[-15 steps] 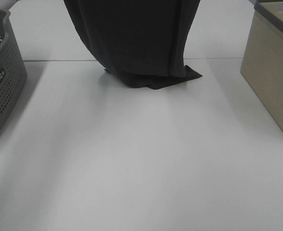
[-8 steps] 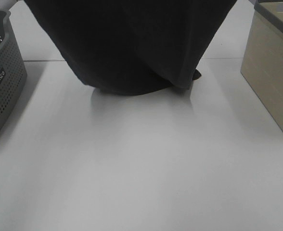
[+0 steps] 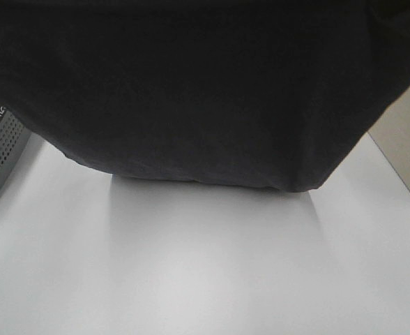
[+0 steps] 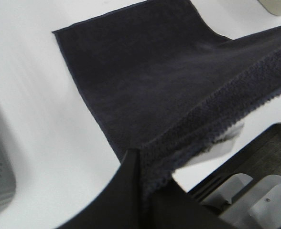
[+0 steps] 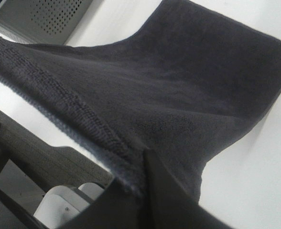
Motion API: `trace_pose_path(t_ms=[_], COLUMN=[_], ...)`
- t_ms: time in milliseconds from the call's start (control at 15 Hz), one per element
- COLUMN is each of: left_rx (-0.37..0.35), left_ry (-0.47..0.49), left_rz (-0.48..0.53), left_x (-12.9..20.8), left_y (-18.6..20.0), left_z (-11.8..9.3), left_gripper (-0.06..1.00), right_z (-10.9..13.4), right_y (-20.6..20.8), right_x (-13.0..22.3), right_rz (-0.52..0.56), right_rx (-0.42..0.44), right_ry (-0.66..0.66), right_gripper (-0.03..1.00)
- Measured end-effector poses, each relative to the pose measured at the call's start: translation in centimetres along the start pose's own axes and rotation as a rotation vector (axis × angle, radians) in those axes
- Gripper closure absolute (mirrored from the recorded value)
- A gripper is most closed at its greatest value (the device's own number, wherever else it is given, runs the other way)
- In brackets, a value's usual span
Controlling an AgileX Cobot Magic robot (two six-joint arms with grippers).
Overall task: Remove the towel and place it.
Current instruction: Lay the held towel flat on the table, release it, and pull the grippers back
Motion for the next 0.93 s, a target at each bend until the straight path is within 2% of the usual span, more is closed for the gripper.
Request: trace_pose_path(t_ms=[333, 533, 800, 867, 933], left_rx=[0.106, 0.139, 0.189, 0.208, 0.213], left_ry=[0.062, 0.099, 0.170, 0.206, 0.202], left_rz=[0.109, 0.179, 0.336, 0.406, 0.425], left_x=[5.5, 7.7, 11.9, 14.0, 14.5], left_y=[-1.8, -3.3, -6.3, -7.4, -7.7], left_z=[-0.8, -0.9, -0.7, -0.8, -0.9], left_gripper=[0.94, 0.94, 0.94, 0.94, 0.94], right_z=[-0.2, -0.1, -0.3, -0.3, -0.3], right_y=[-1.5, -2.4, -4.8, -5.9, -6.1], right_x=[5.9, 8.4, 11.9, 13.6, 14.0], right_rz=[0.106, 0.160, 0.281, 0.340, 0.356], right_rx=[-0.020, -0.043, -0.080, -0.104, -0.106], right_ry=[-0.045, -0.091, -0.166, -0.205, -0.213], right_gripper=[0.95, 0.95, 0.95, 0.95, 0.95])
Point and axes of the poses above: a point on each arm's last joint axis where the gripper is mounted, y pointing back along that axis away from the gripper, z along the wrist's bending axis when the last joint is at zero, x = y × z, the point moved 3 cm from there along -y, pointing out along that axis toward the gripper, and after that the axes turned 5 degrees about y, right-handed, at the moved point
